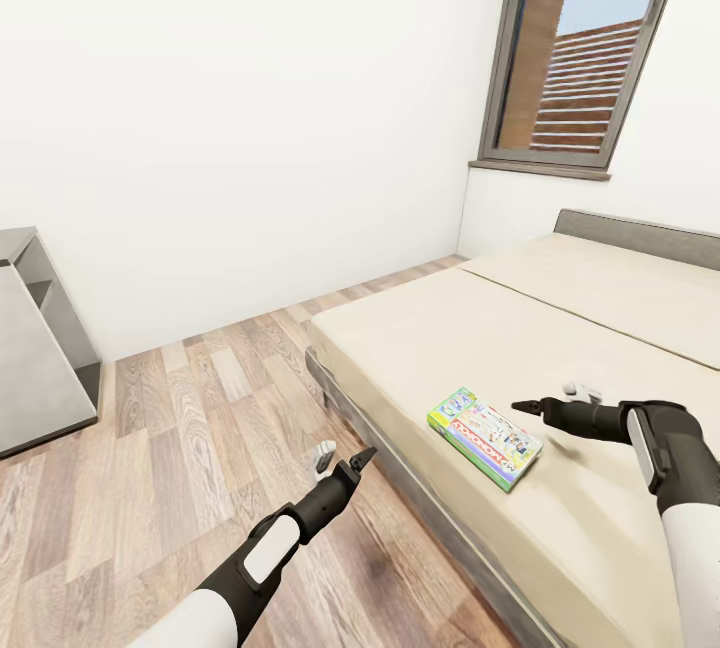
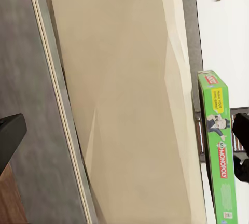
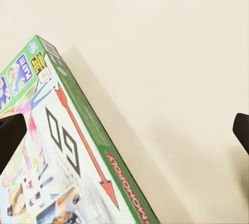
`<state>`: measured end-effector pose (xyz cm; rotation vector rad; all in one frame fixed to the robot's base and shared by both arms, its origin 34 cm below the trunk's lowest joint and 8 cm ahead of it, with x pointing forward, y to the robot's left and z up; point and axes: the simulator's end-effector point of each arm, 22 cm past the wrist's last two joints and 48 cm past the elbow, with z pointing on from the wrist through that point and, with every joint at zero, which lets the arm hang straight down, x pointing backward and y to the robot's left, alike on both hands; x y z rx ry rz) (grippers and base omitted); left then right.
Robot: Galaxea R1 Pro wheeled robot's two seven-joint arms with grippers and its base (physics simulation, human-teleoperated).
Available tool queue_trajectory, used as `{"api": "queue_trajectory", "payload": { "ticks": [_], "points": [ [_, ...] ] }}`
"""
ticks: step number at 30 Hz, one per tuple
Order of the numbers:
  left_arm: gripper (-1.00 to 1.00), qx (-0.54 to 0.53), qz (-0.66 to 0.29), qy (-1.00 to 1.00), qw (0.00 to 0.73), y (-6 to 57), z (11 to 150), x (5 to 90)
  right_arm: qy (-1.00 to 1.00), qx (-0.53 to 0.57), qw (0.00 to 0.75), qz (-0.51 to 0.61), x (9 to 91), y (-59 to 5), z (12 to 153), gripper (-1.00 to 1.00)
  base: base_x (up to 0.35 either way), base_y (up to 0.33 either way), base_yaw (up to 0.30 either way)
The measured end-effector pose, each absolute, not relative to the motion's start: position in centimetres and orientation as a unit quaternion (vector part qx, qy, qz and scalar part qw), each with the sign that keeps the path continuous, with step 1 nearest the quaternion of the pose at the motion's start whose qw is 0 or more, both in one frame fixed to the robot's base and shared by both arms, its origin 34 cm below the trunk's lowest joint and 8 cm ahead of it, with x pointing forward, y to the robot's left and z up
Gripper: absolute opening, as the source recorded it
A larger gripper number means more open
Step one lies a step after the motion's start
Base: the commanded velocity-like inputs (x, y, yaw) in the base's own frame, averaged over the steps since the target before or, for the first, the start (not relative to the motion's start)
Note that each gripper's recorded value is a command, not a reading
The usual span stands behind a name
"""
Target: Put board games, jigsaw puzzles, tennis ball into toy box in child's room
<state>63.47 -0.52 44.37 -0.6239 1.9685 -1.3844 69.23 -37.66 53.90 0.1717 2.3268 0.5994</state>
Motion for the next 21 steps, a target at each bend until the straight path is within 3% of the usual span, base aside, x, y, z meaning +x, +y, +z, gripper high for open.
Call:
{"api": "queue_trajectory", "payload": {
  "ticks": [21],
  "points": [
    [1.00,-0.237,-0.527,0.750,0.322,-0.5,44.4,63.5,0.911,0.054,0.336,0.233,68.9,-36.3,52.3,1.00,0.000,0.000,0.000]
  ]
}}
